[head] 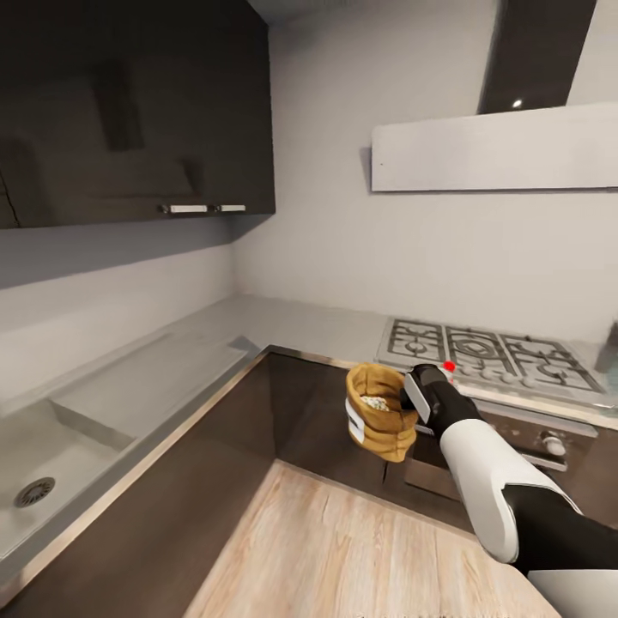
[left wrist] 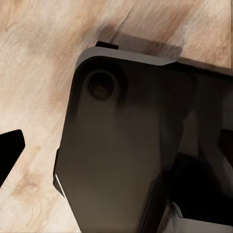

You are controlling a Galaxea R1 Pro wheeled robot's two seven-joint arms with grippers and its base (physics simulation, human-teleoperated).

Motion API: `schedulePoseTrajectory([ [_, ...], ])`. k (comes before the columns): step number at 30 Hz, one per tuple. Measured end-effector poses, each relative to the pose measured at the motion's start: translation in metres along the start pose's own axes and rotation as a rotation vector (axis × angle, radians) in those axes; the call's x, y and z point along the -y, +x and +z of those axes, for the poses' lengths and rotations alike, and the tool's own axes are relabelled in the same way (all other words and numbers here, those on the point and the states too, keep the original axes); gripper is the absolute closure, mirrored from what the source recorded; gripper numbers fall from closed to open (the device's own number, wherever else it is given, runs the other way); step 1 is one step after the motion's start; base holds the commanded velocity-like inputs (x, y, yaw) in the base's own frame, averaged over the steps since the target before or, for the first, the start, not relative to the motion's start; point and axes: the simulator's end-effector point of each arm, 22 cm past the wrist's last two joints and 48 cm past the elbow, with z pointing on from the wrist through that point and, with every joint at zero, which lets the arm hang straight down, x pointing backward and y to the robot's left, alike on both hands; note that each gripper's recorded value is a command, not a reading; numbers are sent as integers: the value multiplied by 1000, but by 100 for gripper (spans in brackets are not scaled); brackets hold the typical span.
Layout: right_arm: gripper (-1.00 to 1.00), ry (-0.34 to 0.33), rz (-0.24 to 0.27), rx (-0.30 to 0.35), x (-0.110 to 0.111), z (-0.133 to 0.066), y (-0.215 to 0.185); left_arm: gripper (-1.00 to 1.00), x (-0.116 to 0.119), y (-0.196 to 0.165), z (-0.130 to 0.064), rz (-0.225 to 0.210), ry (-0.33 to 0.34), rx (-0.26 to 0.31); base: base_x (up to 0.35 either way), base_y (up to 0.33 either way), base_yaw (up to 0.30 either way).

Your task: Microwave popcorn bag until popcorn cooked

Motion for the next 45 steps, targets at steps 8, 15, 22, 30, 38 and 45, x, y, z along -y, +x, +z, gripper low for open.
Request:
schedulePoseTrajectory([
  [8, 100, 1, 1, 0, 1, 0, 0, -100, 1, 0, 0, 0, 0, 0, -14, 0, -287],
  [15, 100, 0, 0, -1, 0, 1, 0, -100, 0, 0, 0, 0, -7, 0, -242, 0, -287],
  [22, 100, 0, 0, -1, -1, 1, 0, -100, -1, 0, 0, 0, -7, 0, -331, 0, -287],
  [30, 100, 1, 0, -1, 0, 1, 0, -100, -1, 0, 0, 0, -7, 0, -328, 0, -287],
  [38, 100, 9, 3, -1, 7, 2, 0, -100, -1, 1, 0, 3, -7, 0, -113, 0, -287],
  [45, 100, 9, 3, -2, 7, 2, 0, -100, -1, 0, 0, 2, -7, 1, -1, 0, -287],
])
